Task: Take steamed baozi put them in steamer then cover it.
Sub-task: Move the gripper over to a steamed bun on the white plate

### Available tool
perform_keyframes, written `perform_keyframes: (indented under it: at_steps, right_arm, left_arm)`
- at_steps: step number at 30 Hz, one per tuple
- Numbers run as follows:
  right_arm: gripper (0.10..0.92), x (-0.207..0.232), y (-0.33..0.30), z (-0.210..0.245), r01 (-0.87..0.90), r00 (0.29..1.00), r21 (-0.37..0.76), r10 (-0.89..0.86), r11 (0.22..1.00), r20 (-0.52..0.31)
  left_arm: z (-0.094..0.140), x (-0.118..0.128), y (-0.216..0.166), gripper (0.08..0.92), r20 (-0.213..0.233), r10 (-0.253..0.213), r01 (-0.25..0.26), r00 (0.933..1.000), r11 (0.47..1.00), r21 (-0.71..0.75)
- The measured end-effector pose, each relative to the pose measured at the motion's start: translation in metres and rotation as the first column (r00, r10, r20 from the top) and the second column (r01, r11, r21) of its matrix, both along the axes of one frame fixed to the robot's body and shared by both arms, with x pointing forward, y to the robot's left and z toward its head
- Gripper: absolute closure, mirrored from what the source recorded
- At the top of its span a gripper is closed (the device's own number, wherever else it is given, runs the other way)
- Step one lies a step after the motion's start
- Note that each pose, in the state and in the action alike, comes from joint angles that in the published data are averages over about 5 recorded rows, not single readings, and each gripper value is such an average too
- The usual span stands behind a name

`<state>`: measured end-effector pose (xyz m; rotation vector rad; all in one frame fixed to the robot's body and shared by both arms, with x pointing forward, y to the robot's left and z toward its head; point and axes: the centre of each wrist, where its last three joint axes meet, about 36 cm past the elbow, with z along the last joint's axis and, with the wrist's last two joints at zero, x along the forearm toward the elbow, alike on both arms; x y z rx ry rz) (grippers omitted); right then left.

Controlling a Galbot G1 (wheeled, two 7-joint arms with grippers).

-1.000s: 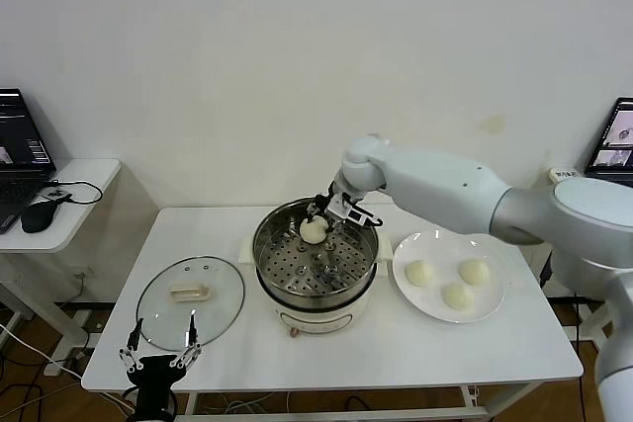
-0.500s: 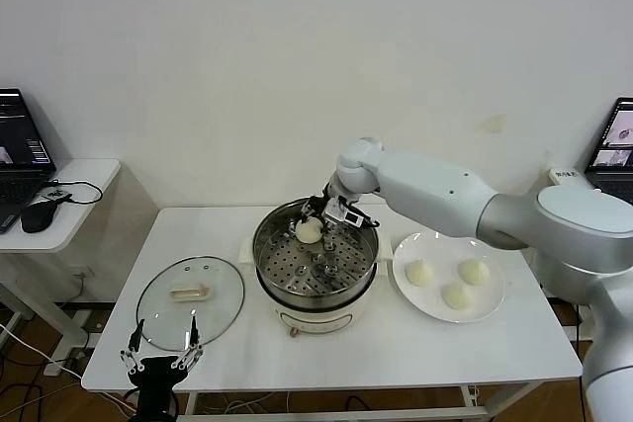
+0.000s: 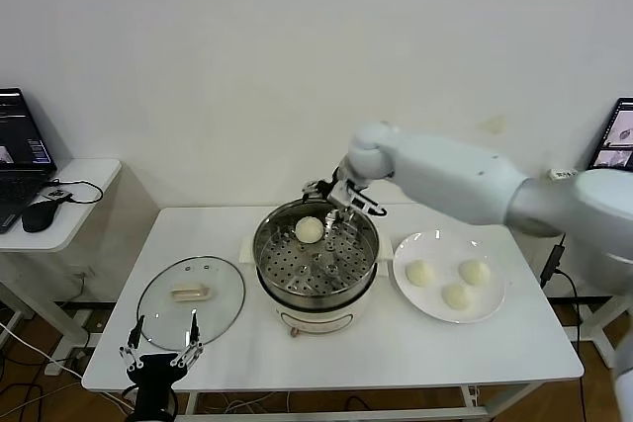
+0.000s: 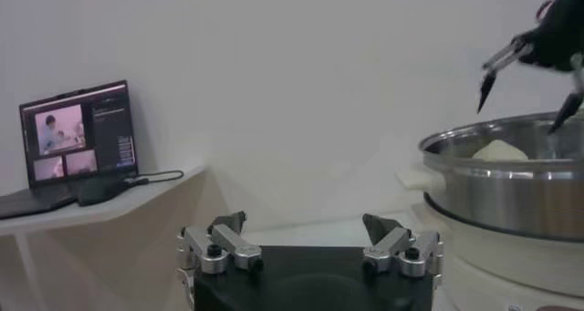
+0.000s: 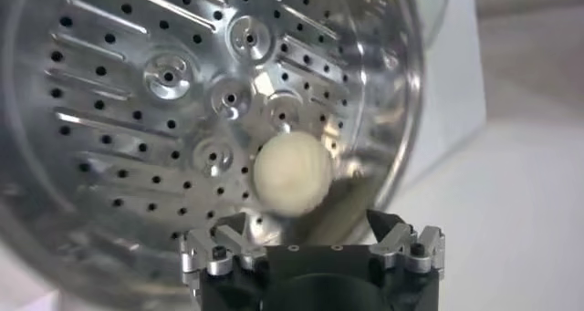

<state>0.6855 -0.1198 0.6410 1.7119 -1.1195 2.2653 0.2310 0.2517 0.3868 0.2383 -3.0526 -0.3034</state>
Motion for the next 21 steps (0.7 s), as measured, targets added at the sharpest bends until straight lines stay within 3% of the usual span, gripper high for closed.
perform_keyframes:
  at_steps: [10, 21]
  right_arm:
    - [0.199, -0.047, -0.096, 0.036, 0.361, 0.932, 0.080, -0.357, 0.929, -0.056]
    - [0.199, -0.085, -0.185, -0.001, 0.598, 0.798, 0.063, -0.586, 0.799, -0.143]
  left_arm:
    - [0.003, 0.009, 0.004, 0.177, 0.007, -0.017, 0.017, 0.9998, 1.000, 0.015]
    - [-0.002, 0.015, 0.013, 0.177, 0.004, -0.019, 0.019, 0.9998, 0.999, 0.048]
